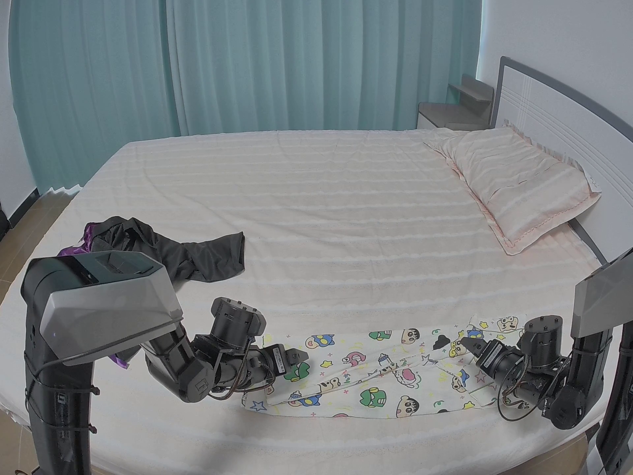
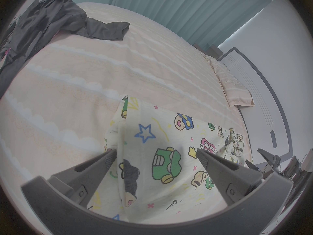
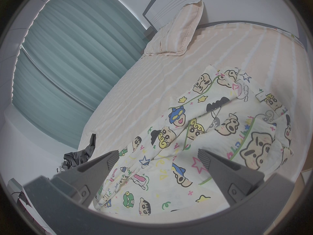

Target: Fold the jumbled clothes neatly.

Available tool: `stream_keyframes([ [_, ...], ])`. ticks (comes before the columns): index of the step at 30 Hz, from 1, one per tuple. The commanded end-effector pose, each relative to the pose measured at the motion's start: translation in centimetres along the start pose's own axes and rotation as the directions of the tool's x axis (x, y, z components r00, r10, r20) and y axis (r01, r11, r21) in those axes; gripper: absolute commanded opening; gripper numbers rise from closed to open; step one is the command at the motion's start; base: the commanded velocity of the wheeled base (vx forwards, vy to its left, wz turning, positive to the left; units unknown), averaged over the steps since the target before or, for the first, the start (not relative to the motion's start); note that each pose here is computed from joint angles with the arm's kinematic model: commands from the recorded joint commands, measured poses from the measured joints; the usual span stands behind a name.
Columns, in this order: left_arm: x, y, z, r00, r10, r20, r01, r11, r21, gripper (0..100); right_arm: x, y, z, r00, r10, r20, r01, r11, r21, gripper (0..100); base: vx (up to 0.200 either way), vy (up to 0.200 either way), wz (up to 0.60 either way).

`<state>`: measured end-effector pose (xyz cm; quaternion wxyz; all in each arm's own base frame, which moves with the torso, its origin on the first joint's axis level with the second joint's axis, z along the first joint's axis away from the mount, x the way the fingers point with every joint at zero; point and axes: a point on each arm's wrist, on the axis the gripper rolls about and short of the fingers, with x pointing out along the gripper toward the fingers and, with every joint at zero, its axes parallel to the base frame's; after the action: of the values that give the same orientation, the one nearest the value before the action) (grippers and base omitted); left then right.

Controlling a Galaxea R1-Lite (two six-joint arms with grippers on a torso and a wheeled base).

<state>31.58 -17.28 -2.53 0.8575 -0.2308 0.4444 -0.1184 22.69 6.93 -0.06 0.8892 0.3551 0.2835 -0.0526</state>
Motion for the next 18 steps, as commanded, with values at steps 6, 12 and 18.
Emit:
stream_keyframes([
  [6, 0.7, 0.0, 0.3, 1.0, -0.001, 0.007, 0.001, 1.0, -0.002, 0, 0.0, 0.0, 0.0, 1.0, -0.001, -0.001, 0.001, 1.0, 0.0, 100, 0.0, 0.0, 0.0],
  [12, 0.2, 0.1, 0.5, 1.0, 0.0, 0.014, 0.0, 1.0, -0.014, 0, 0.1, -0.1, -0.1, 1.0, -0.006, -0.005, 0.006, 1.0, -0.001, 100, 0.0, 0.0, 0.0],
  [18, -0.2, 0.1, 1.6, 0.999, -0.009, 0.048, 0.01, 1.0, -0.025, 0, 0.1, -0.1, -0.1, 1.0, -0.005, -0.004, 0.005, 1.0, -0.001, 100, 0.0, 0.0, 0.0],
])
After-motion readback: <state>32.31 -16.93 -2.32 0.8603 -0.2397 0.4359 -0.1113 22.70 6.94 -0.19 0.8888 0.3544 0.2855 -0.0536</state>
